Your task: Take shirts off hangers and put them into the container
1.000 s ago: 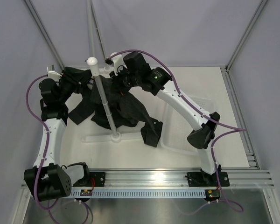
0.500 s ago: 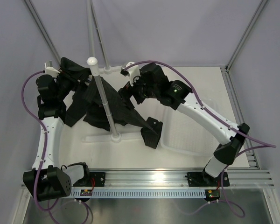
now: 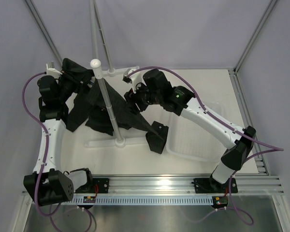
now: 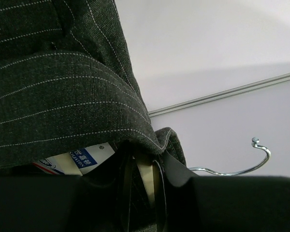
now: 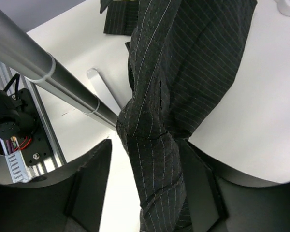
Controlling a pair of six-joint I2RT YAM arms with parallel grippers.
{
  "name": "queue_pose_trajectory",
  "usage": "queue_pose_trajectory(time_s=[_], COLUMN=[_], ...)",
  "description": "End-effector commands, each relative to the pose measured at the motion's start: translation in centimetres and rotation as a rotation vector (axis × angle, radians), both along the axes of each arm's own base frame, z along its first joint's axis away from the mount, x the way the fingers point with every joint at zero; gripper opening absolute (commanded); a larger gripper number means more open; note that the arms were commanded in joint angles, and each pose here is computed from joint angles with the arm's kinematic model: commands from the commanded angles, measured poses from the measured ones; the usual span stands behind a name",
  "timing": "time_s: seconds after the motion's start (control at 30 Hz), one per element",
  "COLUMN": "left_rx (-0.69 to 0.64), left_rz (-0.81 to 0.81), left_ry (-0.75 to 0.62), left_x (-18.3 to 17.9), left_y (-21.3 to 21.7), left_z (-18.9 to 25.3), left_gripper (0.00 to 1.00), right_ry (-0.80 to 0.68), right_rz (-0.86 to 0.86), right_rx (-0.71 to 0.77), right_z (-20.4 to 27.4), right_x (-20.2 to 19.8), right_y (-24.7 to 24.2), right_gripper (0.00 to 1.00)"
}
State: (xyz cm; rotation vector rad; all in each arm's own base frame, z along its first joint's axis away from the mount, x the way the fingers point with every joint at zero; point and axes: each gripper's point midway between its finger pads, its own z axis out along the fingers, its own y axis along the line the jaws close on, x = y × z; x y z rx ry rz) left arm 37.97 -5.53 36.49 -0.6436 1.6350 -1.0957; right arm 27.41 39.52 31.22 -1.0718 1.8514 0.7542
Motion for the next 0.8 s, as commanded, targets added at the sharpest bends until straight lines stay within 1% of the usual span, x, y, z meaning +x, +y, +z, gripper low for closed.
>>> queue_pose_trajectory(time_s=[0.0,0.07,0.1,0.2,0.3,0.33,0.4,0.47,0.57,0.6,0.67,0.7,0.77], left_rx=[0.028,0.027,0.028,0.022,0.021,0.02,0.02,0.024,0.035,0.038,0.041,0.042,0.045], left_rz=[0.002,-0.002,-0.001,-0.008,-0.016,-0.016,-0.019,-0.016,-0.01,-0.01,-0.001,0.001,0.006], left_ry=[-0.125,-0.121,-0.122,-0.127,-0.129,-0.132,-0.133,-0.134,-0.133,-0.134,-0.13,-0.127,-0.121], left_x=[0.1,0.2,0.1,0.2,0.0,0.0,-0.1,-0.1,-0.1,-0.1,0.2,0.3,0.7], left_y=[0.2,0.1,0.1,0.0,-0.1,-0.1,-0.2,-0.1,0.0,0.0,0.1,0.2,0.4], left_z=[3.9,3.7,3.7,3.8,3.9,4.0,4.1,4.2,4.3,4.4,4.2,4.1,3.8], left_gripper=[0.0,0.0,0.0,0.0,0.0,0.0,0.0,0.0,0.0,0.0,0.0,0.0,0.0], right_ry=[0.007,0.029,0.025,0.032,0.035,0.036,0.032,0.025,0.018,0.008,-0.011,-0.027,-0.017], right_rz=[0.036,0.035,0.037,0.038,0.033,0.032,0.026,-0.005,-0.071,-0.104,-0.178,-0.198,-0.262], right_rx=[0.034,0.022,0.032,0.029,0.021,0.02,0.019,0.012,-0.002,0.01,-0.014,-0.003,-0.014], right_z=[0.0,-1.1,-0.9,-1.6,-1.8,-1.8,-1.7,-1.5,-1.4,-0.6,-0.8,0.1,-0.2], right_x=[-0.7,-0.9,-1.0,-1.2,-1.1,-1.1,-1.0,-0.6,-0.3,-0.3,-0.1,-0.4,-0.5], right_y=[0.9,0.7,0.7,0.5,0.5,0.5,0.5,0.1,-1.0,-1.7,-3.2,-4.0,-5.4], right_gripper=[0.59,0.53,0.51,0.49,0.43,0.4,0.24,0.01,0.0,0.0,0.0,0.0,0.0])
